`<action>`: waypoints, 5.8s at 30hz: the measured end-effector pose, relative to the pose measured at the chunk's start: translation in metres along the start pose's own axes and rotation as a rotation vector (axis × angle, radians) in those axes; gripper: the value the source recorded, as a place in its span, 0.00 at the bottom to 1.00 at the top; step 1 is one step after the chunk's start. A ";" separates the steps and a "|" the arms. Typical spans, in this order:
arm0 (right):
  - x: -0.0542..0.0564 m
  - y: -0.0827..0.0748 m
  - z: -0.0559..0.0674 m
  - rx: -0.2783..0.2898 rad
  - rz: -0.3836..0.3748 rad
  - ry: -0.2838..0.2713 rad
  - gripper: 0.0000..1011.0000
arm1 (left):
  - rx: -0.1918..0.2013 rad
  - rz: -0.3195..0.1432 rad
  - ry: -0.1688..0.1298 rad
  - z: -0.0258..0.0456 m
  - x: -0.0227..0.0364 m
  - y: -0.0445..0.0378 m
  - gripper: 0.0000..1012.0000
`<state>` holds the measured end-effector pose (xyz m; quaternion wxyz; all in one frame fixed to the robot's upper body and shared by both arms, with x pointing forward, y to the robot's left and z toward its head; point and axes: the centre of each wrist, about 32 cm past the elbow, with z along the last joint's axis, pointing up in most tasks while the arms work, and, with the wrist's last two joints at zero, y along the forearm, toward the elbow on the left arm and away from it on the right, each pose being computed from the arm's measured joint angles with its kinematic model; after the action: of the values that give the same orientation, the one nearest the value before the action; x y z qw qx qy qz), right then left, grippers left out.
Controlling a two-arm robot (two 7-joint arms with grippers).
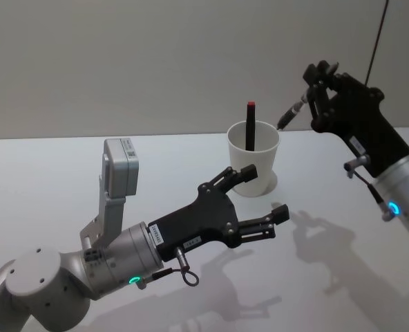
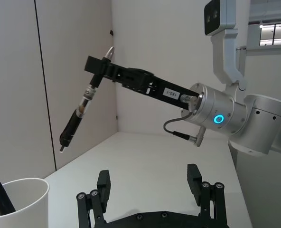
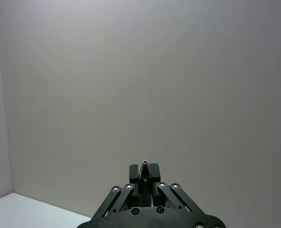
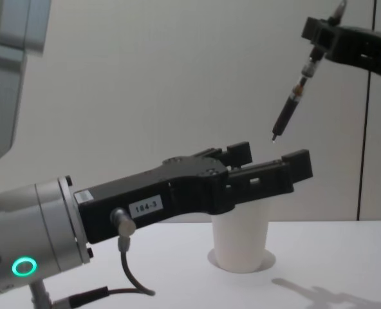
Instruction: Place the pen into the pen holder.
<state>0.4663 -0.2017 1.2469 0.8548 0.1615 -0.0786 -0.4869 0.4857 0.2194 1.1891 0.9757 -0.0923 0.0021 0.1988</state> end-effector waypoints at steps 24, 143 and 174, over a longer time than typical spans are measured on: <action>-0.014 0.039 -0.019 -0.059 -0.044 -0.173 0.12 | 0.000 0.000 0.000 0.0000 0.0000 0.0000 0.99; 0.020 -0.056 -0.041 -0.301 -0.183 -0.106 0.99 | 0.113 0.331 -0.149 0.0055 -0.0012 -0.0122 0.99; 0.020 -0.056 -0.041 -0.301 -0.183 -0.107 0.99 | 0.162 0.668 -0.350 0.0105 -0.0031 -0.0234 0.99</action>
<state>0.4433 -0.2371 1.1887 0.8162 0.0122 -0.0352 -0.5766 0.4916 0.1989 1.2037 0.8470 0.0263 -0.1187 0.5176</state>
